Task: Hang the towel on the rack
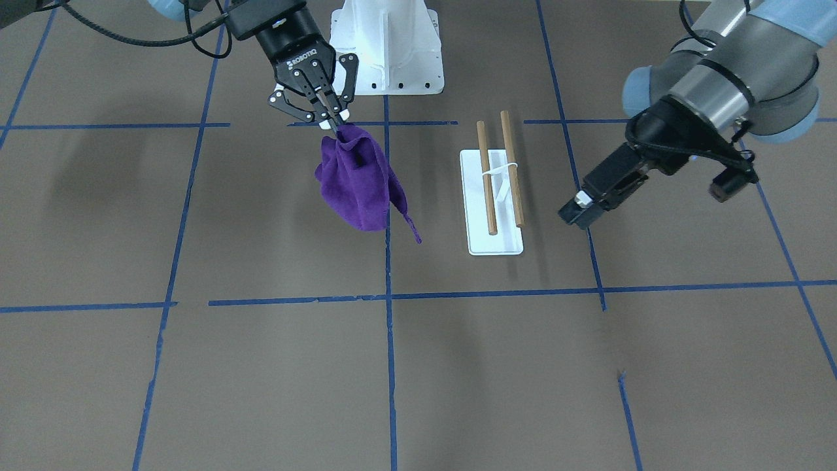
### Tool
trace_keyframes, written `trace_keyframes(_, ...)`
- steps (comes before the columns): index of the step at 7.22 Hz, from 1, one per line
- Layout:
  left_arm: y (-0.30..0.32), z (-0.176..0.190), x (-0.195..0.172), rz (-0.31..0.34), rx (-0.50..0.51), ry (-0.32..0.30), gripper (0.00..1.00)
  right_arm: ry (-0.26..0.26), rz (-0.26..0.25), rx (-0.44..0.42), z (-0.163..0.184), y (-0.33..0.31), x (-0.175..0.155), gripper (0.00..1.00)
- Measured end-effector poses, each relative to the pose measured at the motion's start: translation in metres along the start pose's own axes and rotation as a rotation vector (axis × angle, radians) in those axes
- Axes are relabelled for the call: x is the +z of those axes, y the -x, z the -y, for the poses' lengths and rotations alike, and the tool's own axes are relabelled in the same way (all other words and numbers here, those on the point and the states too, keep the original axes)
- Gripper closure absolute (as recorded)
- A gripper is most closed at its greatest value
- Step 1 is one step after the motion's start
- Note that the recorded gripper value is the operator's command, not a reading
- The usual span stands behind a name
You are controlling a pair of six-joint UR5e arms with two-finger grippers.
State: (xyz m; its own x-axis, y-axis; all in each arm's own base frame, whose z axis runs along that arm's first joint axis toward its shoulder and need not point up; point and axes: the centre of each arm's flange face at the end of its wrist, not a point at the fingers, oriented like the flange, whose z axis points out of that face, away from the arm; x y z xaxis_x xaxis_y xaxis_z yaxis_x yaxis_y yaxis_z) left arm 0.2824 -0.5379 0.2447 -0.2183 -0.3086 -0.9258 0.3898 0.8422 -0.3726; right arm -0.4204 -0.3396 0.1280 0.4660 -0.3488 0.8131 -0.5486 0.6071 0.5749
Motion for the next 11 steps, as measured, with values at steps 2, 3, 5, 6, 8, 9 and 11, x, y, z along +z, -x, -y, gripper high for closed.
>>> trace_keyframes(2,-0.025,-0.032,0.029,0.005,-0.031,0.046,0.02,-0.011,0.001,-0.048,-0.025,0.022,-0.006,1.00)
trace_keyframes(3,-0.029,-0.045,0.040,0.008,-0.033,0.068,0.02,-0.015,0.003,-0.069,-0.026,0.025,-0.007,1.00)
trace_keyframes(5,-0.042,-0.070,0.060,0.023,-0.036,0.101,0.02,-0.023,0.010,-0.098,-0.023,0.031,-0.008,1.00)
trace_keyframes(6,-0.045,-0.077,0.065,0.028,-0.035,0.110,0.02,-0.025,0.012,-0.100,-0.022,0.033,-0.008,1.00)
trace_keyframes(8,-0.044,-0.090,0.073,0.035,-0.030,0.133,0.02,-0.033,0.014,-0.098,-0.017,0.035,-0.007,1.00)
trace_keyframes(9,-0.043,-0.097,0.077,0.036,-0.029,0.144,0.02,-0.035,0.012,-0.098,-0.016,0.034,-0.007,1.00)
trace_keyframes(11,-0.042,-0.105,0.081,0.039,-0.028,0.158,0.04,-0.037,0.011,-0.098,-0.015,0.034,-0.006,1.00)
